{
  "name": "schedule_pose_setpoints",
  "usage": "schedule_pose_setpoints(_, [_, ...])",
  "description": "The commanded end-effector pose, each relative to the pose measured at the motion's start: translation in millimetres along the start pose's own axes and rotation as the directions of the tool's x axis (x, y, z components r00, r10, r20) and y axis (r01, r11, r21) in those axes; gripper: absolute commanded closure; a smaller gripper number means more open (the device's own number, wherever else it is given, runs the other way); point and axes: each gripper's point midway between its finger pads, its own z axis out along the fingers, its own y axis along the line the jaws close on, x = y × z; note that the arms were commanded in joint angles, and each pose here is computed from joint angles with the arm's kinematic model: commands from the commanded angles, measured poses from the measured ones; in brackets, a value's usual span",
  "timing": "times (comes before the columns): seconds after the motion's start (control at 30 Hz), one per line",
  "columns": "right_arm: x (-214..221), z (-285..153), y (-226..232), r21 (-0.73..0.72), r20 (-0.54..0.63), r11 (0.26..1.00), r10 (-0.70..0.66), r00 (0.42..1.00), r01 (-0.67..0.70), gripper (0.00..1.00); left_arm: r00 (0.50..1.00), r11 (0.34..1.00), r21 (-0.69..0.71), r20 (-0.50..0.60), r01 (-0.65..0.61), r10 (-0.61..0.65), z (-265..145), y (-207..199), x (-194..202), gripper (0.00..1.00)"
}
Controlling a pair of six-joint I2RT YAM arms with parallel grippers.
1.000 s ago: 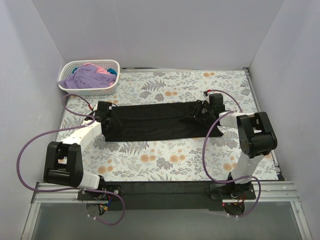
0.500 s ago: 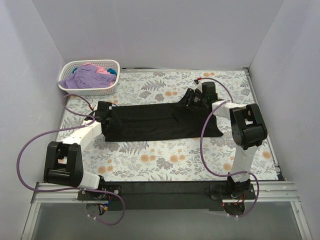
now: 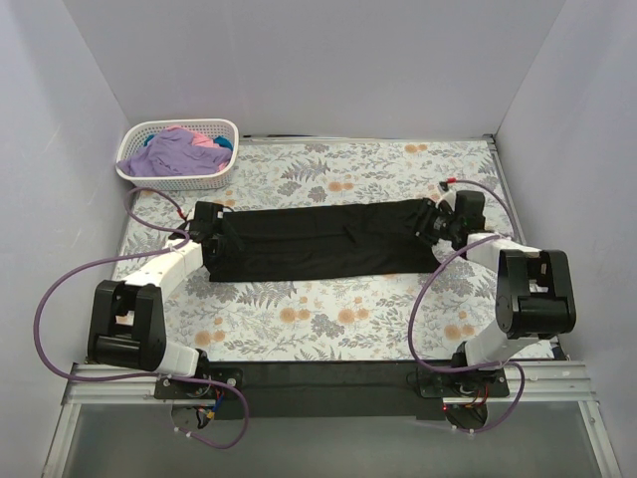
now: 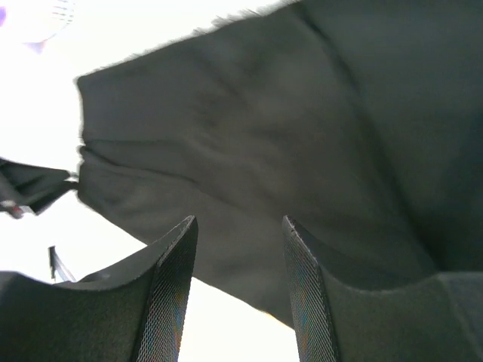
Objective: Fold and stack the t-shirts
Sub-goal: Fold the tshirt
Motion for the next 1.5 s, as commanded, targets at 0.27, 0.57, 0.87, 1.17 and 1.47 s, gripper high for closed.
schedule_pose_setpoints(0.27, [58,-44,-82,0.12,-0.034,0.983,0.145,0.989,-0.14,0.44,1.0,0.999,-0.043,0.003,-0.015,0.015,5,7,-2,0.42])
schedule_pose_setpoints(0.57, [53,-58,-97,0.177,-0.007,0.968,0.185,0.983,-0.181,0.4,1.0,0.982,-0.186,-0.015,-0.002,-0.001,8,33,4,0.43])
schedule_pose_setpoints(0.87, [27,-74,-52,0.187,0.088,0.975,0.104,0.991,-0.119,0.39,0.988,0.995,-0.013,0.118,-0.102,0.103,-25,-42,-52,0.43])
schedule_pose_setpoints(1.17, [42,-43,-16,0.081,0.069,0.99,0.111,0.991,-0.117,0.4,0.957,0.95,0.121,0.083,-0.288,0.279,10,-124,-51,0.47])
schedule_pose_setpoints(1.47, [56,-23,-34,0.12,0.05,0.979,0.158,0.986,-0.163,0.41,0.948,0.946,0.074,0.014,-0.317,0.317,48,-120,-34,0.47])
